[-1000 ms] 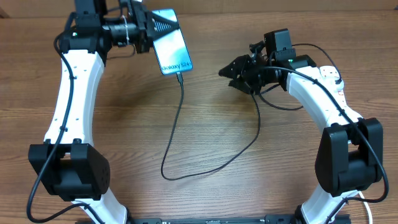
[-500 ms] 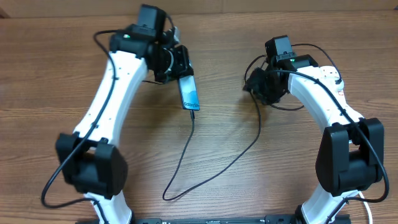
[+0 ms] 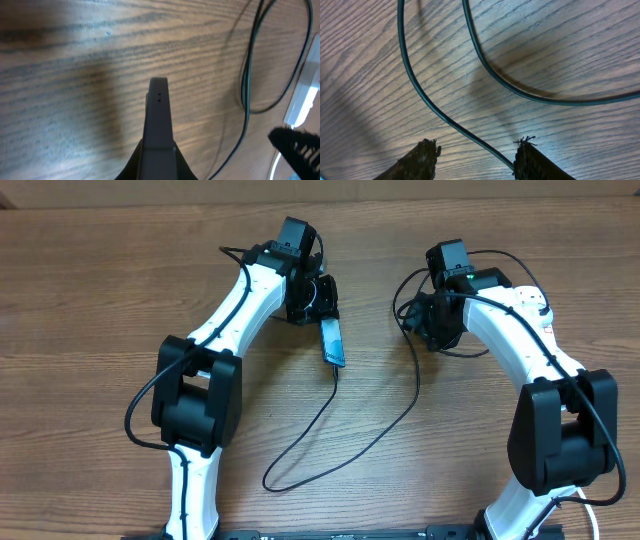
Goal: Plug charger to phone and switch on socket
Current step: 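Lower the phone with the left gripper and lay it flat on the table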
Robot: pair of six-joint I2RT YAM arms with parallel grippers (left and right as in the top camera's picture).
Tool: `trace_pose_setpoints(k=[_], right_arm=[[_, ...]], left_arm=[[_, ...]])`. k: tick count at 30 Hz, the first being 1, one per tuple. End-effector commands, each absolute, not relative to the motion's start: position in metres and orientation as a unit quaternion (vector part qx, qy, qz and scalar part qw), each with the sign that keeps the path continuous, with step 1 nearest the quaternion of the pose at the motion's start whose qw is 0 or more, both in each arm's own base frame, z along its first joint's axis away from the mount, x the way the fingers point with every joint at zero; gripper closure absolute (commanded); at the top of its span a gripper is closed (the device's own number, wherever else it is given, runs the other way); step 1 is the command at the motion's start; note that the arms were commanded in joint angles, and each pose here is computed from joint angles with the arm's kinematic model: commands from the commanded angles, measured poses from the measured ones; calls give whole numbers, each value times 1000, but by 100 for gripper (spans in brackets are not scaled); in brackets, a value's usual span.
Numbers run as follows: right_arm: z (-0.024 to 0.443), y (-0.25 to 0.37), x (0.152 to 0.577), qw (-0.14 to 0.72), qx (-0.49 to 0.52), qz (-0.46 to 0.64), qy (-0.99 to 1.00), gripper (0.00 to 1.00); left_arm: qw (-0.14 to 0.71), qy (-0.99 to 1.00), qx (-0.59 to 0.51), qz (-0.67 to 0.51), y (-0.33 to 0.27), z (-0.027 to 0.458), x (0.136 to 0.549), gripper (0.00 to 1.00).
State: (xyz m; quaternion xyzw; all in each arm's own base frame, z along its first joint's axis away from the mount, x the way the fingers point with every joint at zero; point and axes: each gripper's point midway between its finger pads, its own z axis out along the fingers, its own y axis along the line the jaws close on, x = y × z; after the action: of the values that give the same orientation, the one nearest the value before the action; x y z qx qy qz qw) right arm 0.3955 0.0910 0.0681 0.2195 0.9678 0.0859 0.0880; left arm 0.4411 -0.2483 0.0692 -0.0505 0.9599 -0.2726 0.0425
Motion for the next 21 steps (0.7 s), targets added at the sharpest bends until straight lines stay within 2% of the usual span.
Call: trace_pose_setpoints(k=[1,9,12,21], right_arm=[[77,87,400,105,220,81,966,47],[76,87,399,104,220,81,967,47],[73,86,397,100,220,79,967,47],[73,86,398,102,220,80,967,47]], left_arm=[[36,954,-62,-291,-258,66,444,96],[8,958,-62,-280,-264,34,437,93],[-18,954,-63,-292,-269,22,431,96],[-17,956,-24,-292,-269,18,426,95]])
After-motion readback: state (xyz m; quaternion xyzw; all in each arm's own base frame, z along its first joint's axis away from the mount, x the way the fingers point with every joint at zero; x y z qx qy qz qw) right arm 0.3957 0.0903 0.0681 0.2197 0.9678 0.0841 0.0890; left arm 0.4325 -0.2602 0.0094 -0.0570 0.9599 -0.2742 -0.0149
